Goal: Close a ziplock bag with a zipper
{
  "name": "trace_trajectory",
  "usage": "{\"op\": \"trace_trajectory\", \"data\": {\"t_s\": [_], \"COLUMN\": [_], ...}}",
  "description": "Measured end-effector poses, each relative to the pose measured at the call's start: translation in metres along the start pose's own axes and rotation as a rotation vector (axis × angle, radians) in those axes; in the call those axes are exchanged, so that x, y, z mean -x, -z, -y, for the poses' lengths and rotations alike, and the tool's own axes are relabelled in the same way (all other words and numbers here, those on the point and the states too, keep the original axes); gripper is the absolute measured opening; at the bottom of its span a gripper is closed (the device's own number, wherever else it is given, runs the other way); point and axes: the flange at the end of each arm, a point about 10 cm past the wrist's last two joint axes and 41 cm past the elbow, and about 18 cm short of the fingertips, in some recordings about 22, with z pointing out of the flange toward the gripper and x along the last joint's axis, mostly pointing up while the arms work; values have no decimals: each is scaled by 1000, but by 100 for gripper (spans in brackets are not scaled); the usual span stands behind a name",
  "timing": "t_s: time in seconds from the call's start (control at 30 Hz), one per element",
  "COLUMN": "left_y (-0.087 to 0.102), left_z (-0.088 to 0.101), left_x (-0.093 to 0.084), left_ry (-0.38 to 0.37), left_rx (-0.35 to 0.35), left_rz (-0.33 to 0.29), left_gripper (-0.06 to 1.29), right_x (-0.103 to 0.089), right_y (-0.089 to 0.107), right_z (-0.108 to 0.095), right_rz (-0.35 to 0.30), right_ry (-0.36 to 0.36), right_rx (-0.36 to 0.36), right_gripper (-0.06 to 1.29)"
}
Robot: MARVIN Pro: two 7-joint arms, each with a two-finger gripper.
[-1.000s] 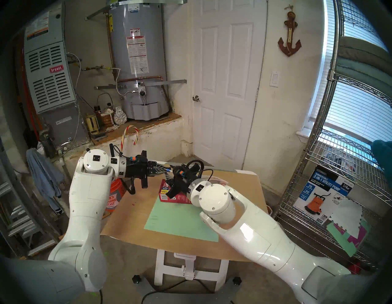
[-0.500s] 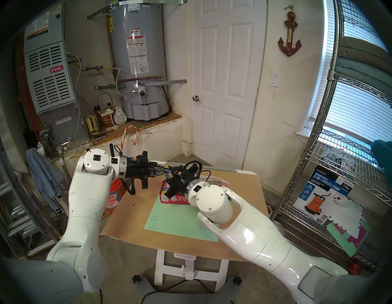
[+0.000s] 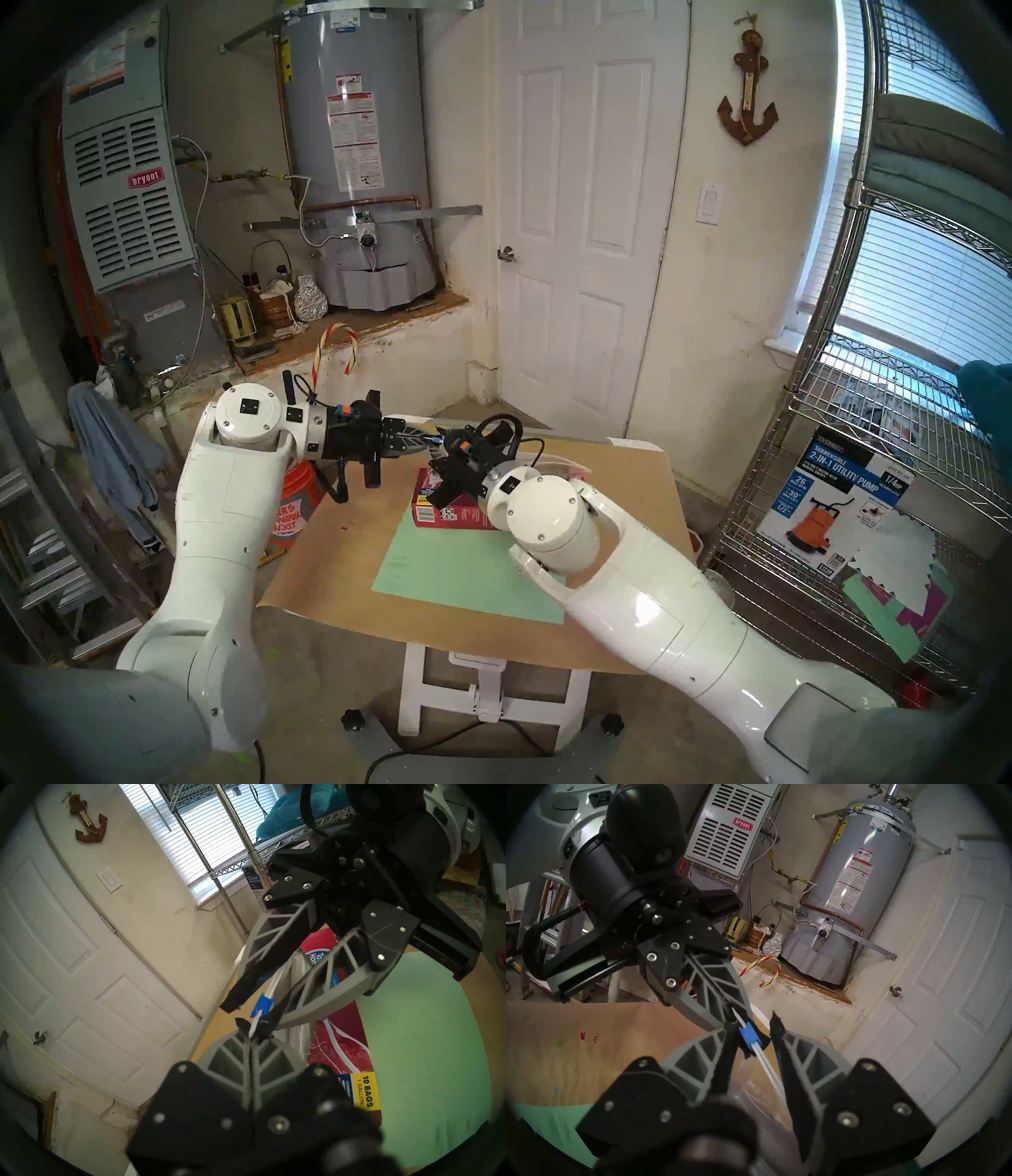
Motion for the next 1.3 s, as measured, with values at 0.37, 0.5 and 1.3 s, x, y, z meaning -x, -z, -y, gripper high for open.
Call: {"op": "trace_trajectory", "data": {"t_s": [0.37,0.5,1.3], "left_y": [1,2,5], "left_z": [2,4,3], "left_x": [0,0,1], "left_ry": [-3,-4,9], "left_rx": [3,2,-4], "left_rz": [0,1,-27], "left_gripper": [-2,-2,-2], "right_x": [0,1,19], "right_y": [-2,-2,-2], "right_z": [1,1,-11], "right_rz": [-3,-5,-33], "right_ry": [-1,3,55], "right_rx": [-13,-22,-15], "right_gripper": [38,31,11]}}
